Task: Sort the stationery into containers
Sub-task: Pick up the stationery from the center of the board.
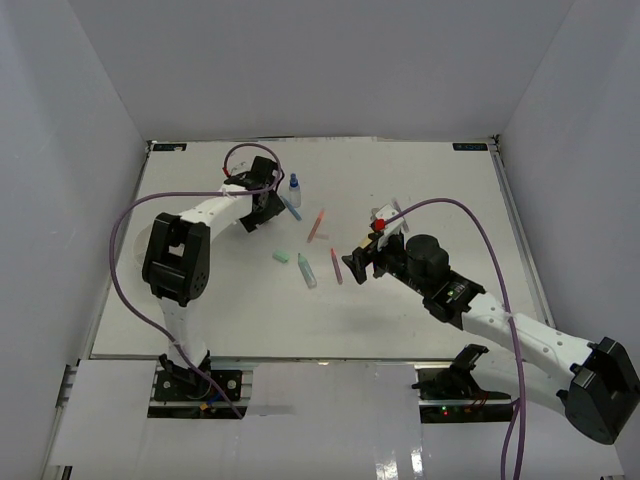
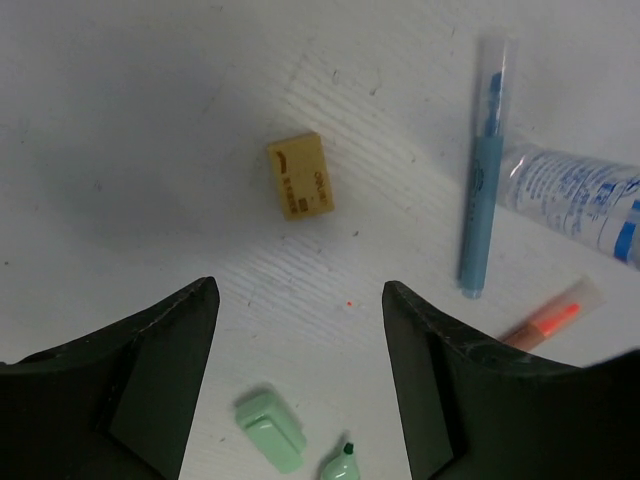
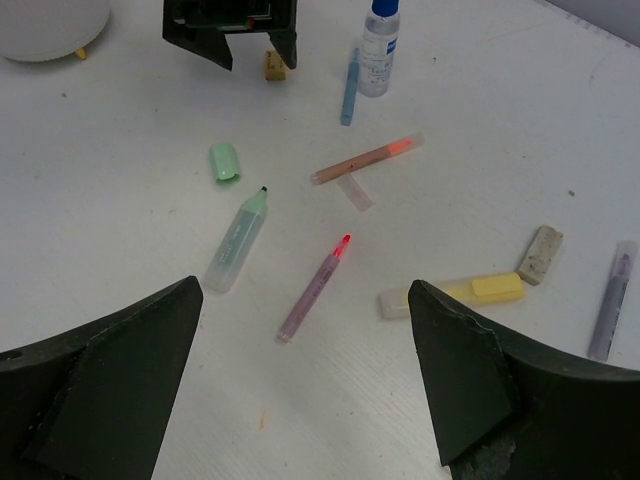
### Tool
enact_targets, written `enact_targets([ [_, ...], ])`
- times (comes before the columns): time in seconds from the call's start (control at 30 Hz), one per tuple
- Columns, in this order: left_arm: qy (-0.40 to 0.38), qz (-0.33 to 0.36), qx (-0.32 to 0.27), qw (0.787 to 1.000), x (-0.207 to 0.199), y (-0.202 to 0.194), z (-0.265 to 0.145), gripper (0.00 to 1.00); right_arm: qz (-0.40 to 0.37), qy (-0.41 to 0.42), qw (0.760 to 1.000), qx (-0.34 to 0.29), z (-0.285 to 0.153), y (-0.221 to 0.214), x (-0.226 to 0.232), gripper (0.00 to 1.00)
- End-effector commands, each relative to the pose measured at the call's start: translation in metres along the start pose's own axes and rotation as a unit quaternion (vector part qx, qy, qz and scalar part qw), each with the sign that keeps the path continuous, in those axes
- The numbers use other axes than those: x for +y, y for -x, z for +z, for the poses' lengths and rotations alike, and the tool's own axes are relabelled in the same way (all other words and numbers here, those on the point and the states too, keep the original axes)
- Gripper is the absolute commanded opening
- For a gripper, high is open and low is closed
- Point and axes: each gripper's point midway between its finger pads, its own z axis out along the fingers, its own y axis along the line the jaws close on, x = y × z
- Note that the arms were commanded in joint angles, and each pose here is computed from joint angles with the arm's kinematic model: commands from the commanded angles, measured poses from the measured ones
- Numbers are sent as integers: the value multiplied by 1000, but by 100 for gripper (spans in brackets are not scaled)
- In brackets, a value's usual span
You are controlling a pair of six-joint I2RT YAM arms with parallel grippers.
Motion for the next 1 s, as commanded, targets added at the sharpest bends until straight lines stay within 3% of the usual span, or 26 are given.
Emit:
enact_targets([
  [0.0,-9,-33,-45,998,-18,30,-4,77,0,-5,1000,-25,2,14,-2,90],
  [0.6,45,-49,-29,997,-3,33,45,68,-1,-16,999,-29,1,14,-5,90],
  [0.7,44,-41,-20,998,-3,30,49,62,-1,-17,999,-29,1,14,-5,90],
  [0.97,39,-28,-20,999,-4,33,45,36,-1,-19,999,-31,0,16,-6,90],
])
